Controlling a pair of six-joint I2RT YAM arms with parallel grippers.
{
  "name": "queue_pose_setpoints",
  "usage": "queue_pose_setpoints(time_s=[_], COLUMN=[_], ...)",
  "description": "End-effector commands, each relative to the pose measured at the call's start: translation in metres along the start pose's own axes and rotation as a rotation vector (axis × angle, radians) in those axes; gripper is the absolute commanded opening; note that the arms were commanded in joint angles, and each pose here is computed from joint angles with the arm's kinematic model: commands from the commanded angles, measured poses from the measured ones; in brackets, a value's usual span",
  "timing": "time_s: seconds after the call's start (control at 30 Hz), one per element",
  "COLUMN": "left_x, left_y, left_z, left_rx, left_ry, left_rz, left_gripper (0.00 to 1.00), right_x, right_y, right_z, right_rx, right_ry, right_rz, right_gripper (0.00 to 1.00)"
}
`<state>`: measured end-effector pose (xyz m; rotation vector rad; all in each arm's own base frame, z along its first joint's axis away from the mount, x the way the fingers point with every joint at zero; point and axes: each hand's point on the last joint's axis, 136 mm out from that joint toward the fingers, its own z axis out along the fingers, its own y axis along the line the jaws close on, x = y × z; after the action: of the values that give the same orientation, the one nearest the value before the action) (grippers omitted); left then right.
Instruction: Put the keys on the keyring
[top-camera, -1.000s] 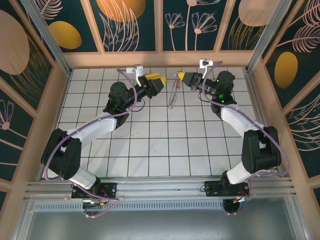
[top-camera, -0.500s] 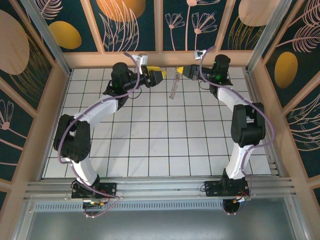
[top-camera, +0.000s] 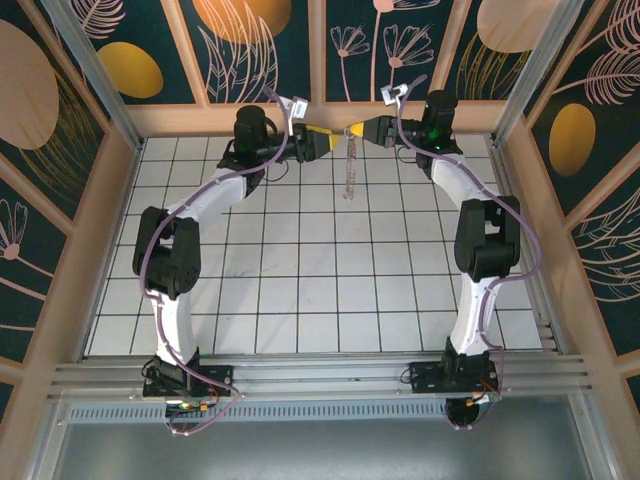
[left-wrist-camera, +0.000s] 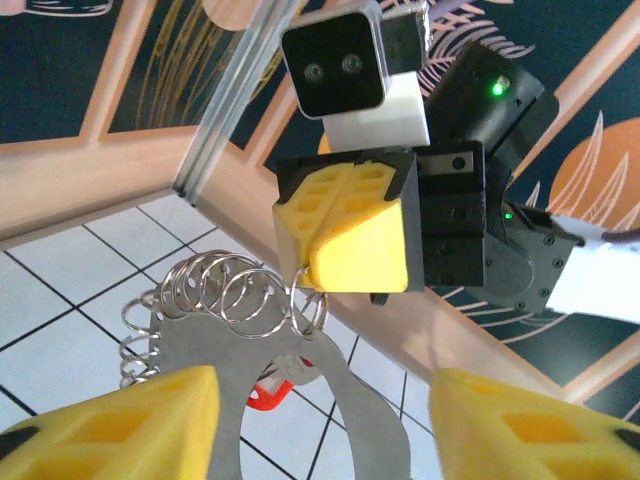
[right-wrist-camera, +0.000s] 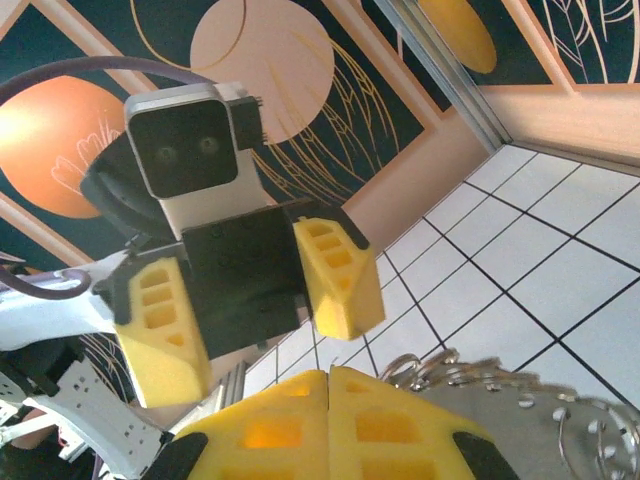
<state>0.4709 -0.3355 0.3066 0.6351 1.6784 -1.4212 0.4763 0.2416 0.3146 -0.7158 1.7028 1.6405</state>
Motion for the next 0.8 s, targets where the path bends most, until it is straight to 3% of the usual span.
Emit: queue_pose_setpoints(time_s=[0.0,0.77], left_x=[0.001,0.004], left_y=[0.000,0.008], left_z=[0.006,0.014], left_rx=[0.080,0.127], left_ry=[0.033,0.034], left_rz=[-0.030,-0.042], left_gripper=[0.51,0.46], right_x=[-0.005,0.002], right_y=[0.005,0.001], right_z=[0.002,0.017], right_rx=[-0.035,-0.038], right_ry=[0.024,0.027], right_rz=[-0.028,-0.005], right_gripper=[0.00,0.00])
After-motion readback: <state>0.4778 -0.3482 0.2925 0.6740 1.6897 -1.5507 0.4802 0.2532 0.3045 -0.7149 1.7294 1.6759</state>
